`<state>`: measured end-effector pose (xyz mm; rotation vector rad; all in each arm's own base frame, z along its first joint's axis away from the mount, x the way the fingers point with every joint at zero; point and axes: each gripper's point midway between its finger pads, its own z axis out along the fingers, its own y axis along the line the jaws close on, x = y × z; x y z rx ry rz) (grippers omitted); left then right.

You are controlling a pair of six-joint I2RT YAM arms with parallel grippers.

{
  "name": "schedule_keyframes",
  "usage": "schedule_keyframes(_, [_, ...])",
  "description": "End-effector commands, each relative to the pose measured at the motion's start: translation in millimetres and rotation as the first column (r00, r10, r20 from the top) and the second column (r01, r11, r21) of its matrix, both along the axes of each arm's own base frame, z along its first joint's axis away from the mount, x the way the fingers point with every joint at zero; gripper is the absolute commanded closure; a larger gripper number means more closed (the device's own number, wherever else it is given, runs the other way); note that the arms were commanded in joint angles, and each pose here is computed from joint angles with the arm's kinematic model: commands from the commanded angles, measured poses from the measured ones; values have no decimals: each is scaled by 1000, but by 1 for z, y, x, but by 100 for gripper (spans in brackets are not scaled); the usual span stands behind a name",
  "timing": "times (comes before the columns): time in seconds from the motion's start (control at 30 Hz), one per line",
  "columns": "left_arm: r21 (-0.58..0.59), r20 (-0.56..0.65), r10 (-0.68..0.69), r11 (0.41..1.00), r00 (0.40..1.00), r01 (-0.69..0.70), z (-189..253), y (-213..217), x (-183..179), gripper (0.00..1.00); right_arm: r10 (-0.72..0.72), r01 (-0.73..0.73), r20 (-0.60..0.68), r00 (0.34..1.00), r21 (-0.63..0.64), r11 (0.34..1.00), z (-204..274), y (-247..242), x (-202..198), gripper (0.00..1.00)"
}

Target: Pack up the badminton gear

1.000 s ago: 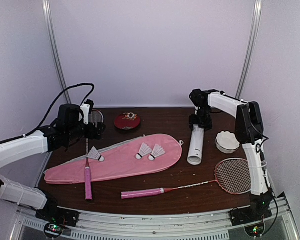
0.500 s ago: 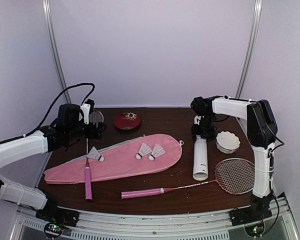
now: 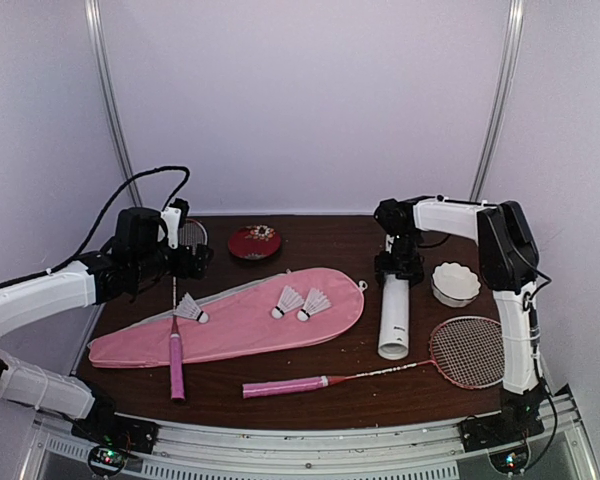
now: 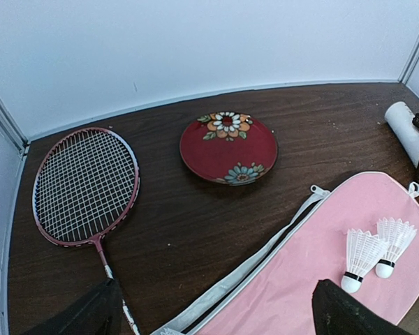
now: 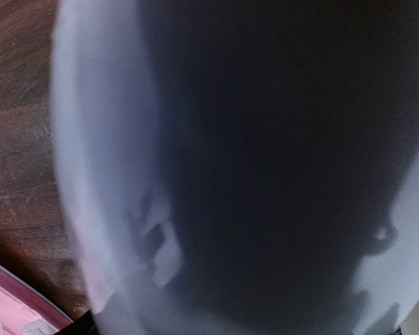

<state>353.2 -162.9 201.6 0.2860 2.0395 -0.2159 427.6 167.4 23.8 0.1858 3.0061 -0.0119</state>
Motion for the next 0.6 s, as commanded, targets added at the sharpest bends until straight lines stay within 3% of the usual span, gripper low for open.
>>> schedule_keyframes(0.0, [-42, 47, -1, 999, 999, 3, 16, -6, 5, 2, -57, 57, -9, 998, 22, 998, -5, 1, 1, 29])
schedule_keyframes(0.07, [-45, 46, 1, 999, 999, 1, 16, -6, 6, 2, -59, 59, 24, 998, 15, 998, 4, -1, 5, 38])
schedule_keyframes(0.2, [-47, 39, 7, 999, 999, -6, 18, -6, 7, 2, -56, 50, 134, 989, 46, 998, 48, -2, 20, 47])
schedule_keyframes(0.4, [-93, 68, -17, 995, 998, 23, 35, -11, 3, 2, 4, -69, 346, 938, 176, 982, 150, 15, 30, 50])
schedule_keyframes(0.57, [-125, 106, -77, 988, 991, 90, 58, -20, -3, 2, 134, -293, 569, 811, 196, 936, 233, 36, 6, 46])
